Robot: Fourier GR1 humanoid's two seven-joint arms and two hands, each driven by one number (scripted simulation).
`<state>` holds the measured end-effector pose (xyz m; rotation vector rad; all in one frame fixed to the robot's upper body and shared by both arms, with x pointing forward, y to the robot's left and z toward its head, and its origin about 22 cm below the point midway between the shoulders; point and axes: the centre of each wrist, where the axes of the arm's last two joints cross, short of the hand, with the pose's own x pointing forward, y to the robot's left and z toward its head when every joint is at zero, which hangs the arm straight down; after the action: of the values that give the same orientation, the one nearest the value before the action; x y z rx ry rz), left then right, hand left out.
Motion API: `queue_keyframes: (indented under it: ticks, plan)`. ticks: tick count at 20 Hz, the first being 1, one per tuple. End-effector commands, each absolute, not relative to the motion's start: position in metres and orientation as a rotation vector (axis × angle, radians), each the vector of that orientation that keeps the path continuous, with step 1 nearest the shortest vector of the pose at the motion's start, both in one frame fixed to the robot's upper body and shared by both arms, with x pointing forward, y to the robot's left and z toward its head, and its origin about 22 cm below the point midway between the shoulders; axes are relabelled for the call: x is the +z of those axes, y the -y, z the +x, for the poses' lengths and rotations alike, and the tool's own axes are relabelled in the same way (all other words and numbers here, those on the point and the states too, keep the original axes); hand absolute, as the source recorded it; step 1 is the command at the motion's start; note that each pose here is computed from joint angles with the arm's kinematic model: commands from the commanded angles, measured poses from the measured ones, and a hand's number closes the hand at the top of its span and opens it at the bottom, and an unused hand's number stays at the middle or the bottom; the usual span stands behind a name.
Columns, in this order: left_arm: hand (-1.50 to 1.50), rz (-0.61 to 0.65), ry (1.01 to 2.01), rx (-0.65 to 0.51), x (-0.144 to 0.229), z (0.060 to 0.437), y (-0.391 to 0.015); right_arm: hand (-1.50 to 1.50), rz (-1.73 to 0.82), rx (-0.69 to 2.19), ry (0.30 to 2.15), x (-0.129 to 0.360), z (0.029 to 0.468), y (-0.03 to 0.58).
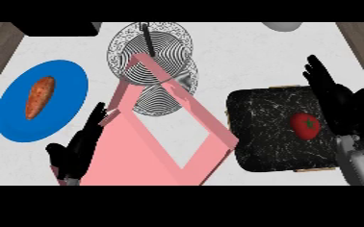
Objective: Pick the tomato from the tray and place it in the tiered basket
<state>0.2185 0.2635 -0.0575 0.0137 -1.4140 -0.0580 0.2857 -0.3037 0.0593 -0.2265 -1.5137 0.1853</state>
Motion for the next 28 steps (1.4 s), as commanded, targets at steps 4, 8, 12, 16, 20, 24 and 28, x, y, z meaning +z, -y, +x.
queue_keyframes:
  ticks: [4,8,12,16,20,24,28]
  plan:
    - [0.0,0.099,1.456,-0.068,-0.022,0.245,-0.292,1.5,0.332,0.485,1.835,0.094,0.272,0.253]
    - [0.0,0.115,1.425,-0.064,-0.012,0.248,-0.296,1.5,-0.292,0.423,1.758,0.083,0.261,0.323]
    - [0.0,0.09,1.428,-0.105,0.02,0.253,-0.296,-1.5,-0.104,0.258,1.811,0.028,0.243,0.314]
    - [0.0,0.086,1.415,-0.087,0.03,0.249,-0.297,-1.5,-0.196,0.505,1.918,0.053,0.24,0.352]
    - [0.0,0.081,1.424,-0.078,0.027,0.255,-0.298,-1.5,-0.497,0.778,1.839,0.115,0.245,0.38]
    - [0.0,0.098,1.407,-0.089,0.029,0.251,-0.298,-1.5,-0.625,1.136,1.62,0.158,0.236,0.379]
    - [0.0,0.089,1.408,-0.063,0.032,0.26,-0.296,-1.5,-0.549,1.418,1.328,0.163,0.223,0.365]
